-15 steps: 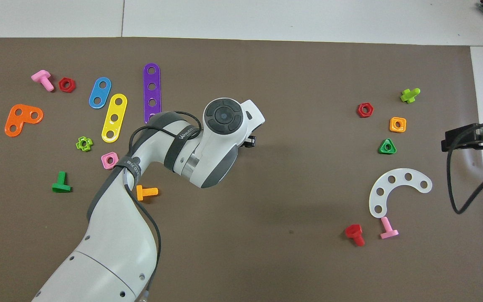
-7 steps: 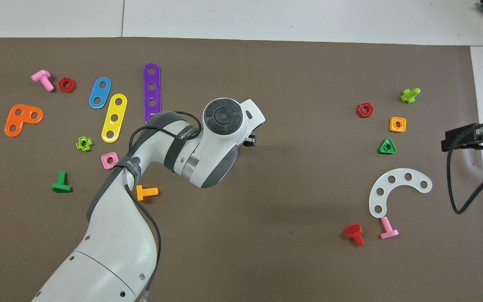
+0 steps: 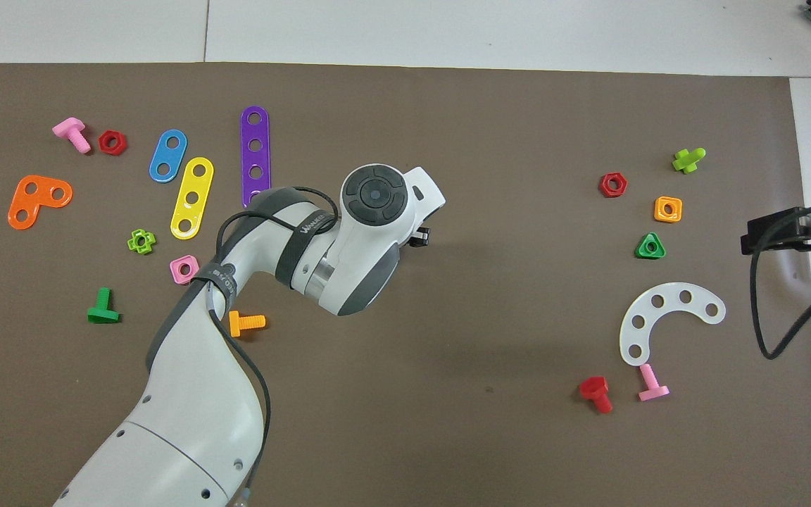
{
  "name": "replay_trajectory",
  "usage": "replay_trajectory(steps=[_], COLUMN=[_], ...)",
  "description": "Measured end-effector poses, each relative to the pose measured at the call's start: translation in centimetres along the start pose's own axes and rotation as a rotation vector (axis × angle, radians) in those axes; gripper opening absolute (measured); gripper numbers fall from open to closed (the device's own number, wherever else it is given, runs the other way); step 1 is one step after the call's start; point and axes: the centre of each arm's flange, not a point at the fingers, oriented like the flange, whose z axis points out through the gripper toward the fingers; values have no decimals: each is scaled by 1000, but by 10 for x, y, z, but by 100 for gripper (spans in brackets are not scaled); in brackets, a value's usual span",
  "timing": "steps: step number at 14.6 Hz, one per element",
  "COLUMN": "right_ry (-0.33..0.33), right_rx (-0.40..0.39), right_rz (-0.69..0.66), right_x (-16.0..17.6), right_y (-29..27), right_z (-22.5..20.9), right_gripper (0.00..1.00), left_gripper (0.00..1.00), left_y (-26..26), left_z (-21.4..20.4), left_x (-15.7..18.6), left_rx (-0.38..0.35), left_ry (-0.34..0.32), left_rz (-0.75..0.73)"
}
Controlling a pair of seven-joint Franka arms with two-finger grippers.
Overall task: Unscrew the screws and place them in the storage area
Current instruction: 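Lift the blue nut and carry it toward the pink square piece, then lower the blue nut beside the pink square piece and open the left gripper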
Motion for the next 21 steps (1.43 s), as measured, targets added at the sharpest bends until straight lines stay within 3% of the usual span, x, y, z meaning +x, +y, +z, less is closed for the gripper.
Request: replay_trajectory(steps=[6, 11, 17, 21], right_ry=[0, 0, 0, 0], right_rx=[0, 0, 0, 0], right_rz=[0, 0, 0, 0], right_x=[0, 0, 0, 0], right_y=[0, 0, 0, 0], right_z=[0, 0, 0, 0], right_gripper=[100, 100, 100, 100], left_gripper=[47, 47, 47, 47], left_y=[-13, -115, -206, -215], left_z=[-48, -78, -41, -4], left_x=[21, 52, 9, -24], left_rx=[-26, -60, -46, -45], left_ry=[-21, -34, -154, -124], left_rz=[-56, -183, -79, -69])
